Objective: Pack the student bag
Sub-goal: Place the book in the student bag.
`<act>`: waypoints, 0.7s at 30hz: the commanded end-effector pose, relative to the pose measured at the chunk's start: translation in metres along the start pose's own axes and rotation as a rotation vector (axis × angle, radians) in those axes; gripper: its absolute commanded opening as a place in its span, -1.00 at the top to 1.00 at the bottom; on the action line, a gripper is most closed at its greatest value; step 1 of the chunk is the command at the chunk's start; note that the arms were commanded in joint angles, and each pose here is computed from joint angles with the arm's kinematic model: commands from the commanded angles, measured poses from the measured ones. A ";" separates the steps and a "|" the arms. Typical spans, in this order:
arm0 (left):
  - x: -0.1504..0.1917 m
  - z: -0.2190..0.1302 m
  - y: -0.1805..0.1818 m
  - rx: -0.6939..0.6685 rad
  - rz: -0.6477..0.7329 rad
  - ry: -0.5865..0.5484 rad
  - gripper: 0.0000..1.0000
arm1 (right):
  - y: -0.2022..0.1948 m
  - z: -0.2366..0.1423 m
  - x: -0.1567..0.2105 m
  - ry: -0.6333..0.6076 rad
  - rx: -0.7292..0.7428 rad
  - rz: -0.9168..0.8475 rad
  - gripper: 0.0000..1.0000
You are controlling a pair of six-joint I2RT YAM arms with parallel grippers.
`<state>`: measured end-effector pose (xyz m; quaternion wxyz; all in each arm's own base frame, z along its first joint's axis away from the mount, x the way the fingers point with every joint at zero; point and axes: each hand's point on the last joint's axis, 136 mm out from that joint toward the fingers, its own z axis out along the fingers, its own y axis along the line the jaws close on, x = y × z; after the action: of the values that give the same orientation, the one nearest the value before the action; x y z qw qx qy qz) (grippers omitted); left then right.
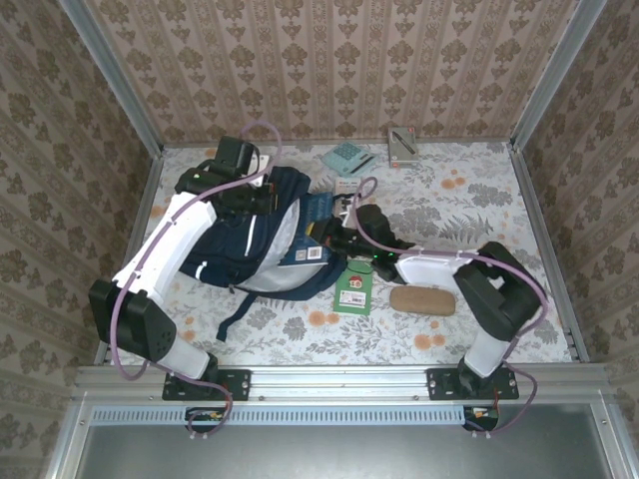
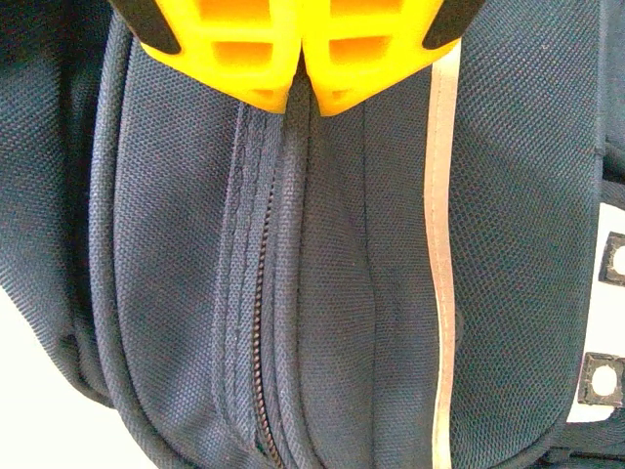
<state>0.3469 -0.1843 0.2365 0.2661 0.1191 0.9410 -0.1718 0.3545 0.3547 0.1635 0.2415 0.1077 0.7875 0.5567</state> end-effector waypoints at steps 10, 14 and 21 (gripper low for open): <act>-0.048 -0.051 -0.027 0.165 -0.051 -0.193 1.00 | 0.022 0.084 -0.038 -0.257 -0.096 0.110 1.00; -0.048 -0.050 -0.029 0.181 -0.060 -0.191 1.00 | 0.019 0.115 -0.047 -0.282 -0.095 0.140 1.00; -0.047 -0.048 -0.026 0.175 -0.066 -0.181 1.00 | -0.001 0.163 -0.041 -0.158 0.101 0.109 0.49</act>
<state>0.3507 -0.1831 0.2497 0.2631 0.0835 0.9363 -0.2171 0.4661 0.4596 0.1287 0.2866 0.2199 0.7563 0.5455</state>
